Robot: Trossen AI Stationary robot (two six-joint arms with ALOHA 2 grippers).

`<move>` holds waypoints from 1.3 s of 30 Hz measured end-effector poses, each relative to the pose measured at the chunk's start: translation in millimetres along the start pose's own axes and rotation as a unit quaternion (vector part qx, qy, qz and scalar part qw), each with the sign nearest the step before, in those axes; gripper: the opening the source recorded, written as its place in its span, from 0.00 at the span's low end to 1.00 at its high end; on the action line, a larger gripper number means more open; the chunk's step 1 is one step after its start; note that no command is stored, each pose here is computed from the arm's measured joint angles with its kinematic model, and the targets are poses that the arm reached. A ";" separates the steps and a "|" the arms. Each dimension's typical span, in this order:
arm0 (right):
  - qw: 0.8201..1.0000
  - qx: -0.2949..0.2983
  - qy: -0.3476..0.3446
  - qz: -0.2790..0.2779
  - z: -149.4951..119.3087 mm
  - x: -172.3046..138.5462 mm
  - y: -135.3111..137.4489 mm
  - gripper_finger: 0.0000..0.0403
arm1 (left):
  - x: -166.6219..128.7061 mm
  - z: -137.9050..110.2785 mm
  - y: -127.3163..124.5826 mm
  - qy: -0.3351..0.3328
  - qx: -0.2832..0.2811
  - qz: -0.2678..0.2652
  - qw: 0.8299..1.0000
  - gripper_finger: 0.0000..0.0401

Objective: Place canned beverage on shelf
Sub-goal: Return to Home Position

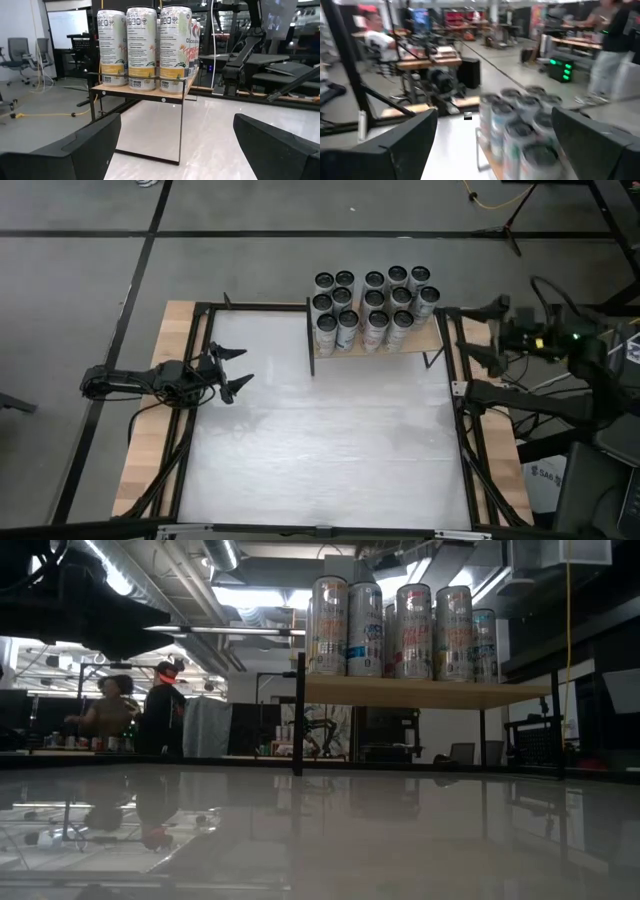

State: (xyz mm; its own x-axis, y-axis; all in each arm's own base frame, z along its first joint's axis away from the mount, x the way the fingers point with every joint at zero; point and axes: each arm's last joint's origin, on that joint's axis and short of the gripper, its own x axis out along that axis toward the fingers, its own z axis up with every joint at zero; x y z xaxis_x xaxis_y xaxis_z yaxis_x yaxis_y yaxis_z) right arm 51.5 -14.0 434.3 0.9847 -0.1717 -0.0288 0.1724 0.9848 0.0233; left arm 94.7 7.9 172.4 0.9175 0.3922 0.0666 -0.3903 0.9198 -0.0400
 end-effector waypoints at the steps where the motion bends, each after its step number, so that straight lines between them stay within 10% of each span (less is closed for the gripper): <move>1: 1.000 0.001 0.007 -0.012 -4.1 -7.3 0.7 0.95 | 0.0 0.0 0.0 0.000 0.006 0.000 1.000 0.95; 21: 0.998 0.055 -0.003 0.018 -162.6 27.4 -7.4 0.95 | 0.0 -0.1 0.0 0.001 0.009 0.000 1.000 0.95; 39: 0.997 0.062 -0.027 0.021 -216.4 31.9 -9.2 0.95 | 0.0 0.0 0.0 0.000 0.009 0.001 1.000 0.95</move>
State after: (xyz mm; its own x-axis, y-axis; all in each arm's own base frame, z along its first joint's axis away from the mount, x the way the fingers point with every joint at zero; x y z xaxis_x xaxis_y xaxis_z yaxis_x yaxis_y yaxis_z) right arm 76.0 -22.5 216.9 0.9904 -0.1355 0.0292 0.1298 0.9805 0.1473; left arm 94.7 7.9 172.4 0.9171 0.3932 0.0659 -0.3926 0.9194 -0.0217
